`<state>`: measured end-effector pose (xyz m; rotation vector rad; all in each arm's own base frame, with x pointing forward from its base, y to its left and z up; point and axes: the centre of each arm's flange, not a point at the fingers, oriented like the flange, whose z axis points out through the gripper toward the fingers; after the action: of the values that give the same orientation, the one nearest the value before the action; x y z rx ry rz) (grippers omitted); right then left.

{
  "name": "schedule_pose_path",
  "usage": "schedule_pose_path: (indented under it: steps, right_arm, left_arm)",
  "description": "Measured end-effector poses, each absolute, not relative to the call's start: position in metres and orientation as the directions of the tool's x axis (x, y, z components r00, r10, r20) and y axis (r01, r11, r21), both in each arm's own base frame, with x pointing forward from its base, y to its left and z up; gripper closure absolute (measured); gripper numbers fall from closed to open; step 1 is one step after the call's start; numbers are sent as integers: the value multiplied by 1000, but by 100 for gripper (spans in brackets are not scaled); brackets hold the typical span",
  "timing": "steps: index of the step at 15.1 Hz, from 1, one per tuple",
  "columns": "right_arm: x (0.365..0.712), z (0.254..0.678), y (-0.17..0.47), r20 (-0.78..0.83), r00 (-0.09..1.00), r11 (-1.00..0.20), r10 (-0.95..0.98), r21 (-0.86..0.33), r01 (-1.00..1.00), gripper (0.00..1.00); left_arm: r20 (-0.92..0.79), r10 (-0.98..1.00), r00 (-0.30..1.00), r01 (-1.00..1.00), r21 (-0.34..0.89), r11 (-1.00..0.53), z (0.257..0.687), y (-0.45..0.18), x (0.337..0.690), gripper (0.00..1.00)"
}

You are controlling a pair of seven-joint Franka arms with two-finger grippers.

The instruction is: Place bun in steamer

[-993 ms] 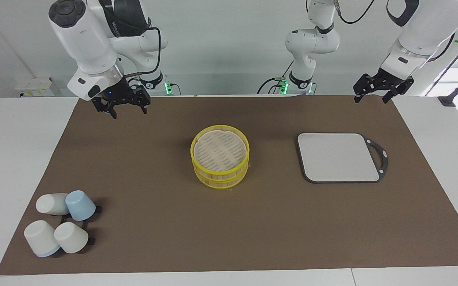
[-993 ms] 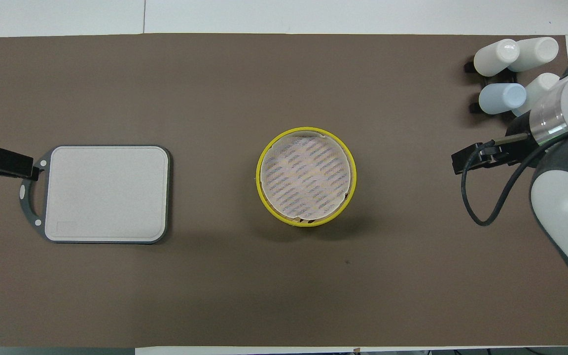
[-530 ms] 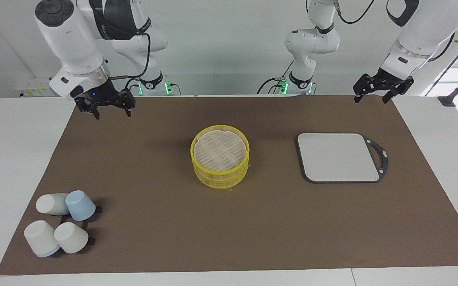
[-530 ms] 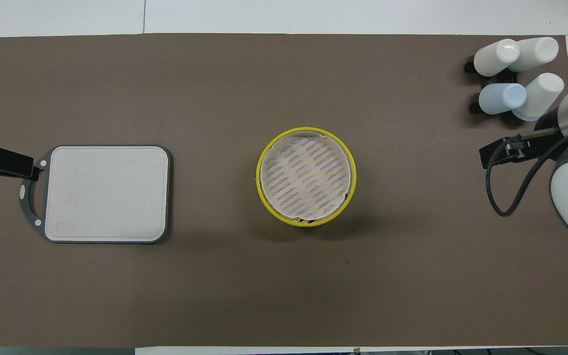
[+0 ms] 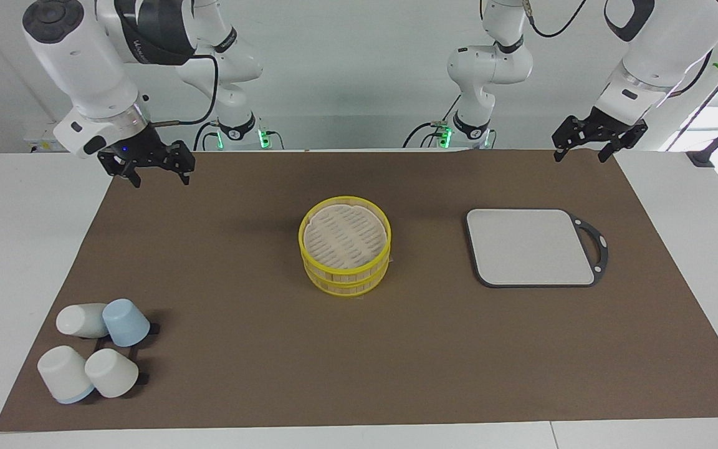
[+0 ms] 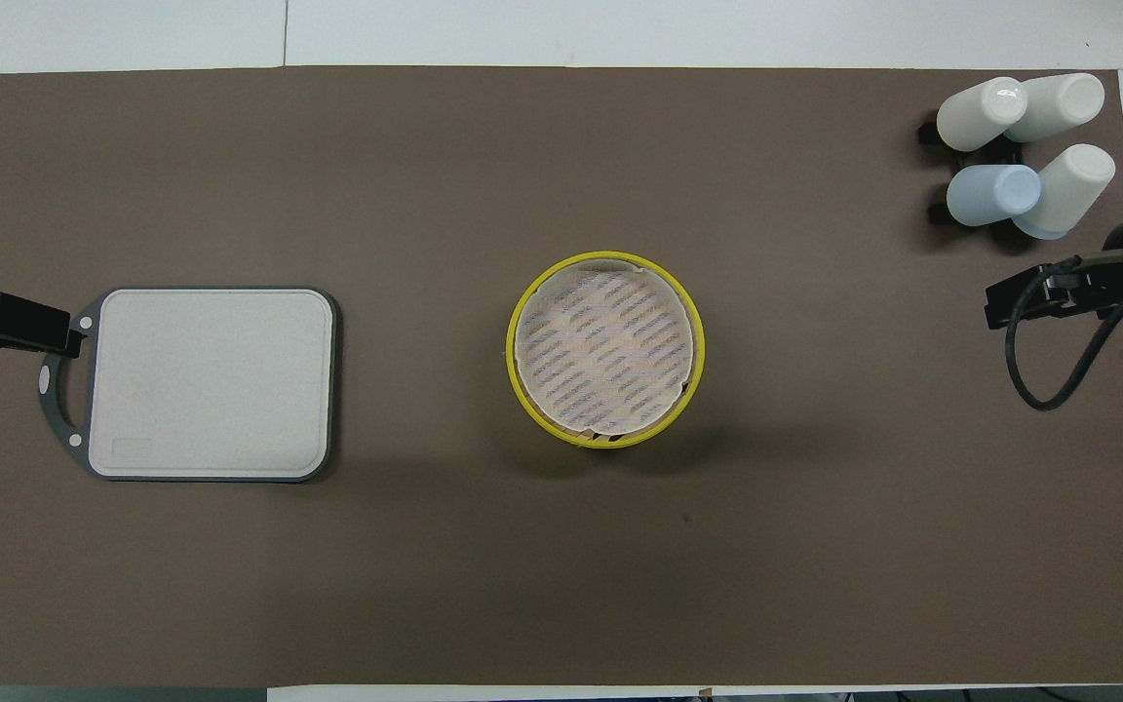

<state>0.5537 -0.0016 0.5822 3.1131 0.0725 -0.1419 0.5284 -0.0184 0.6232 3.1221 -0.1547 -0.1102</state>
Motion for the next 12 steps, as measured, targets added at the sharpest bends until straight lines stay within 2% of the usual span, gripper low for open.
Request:
schedule_pose_path:
  steps: [12]
  right_arm:
    - [558,593,-14,-82,996,-999,26,21,27,0]
  left_arm:
    - [-70,-108,992,-107,17,-994,623,-22,528,0]
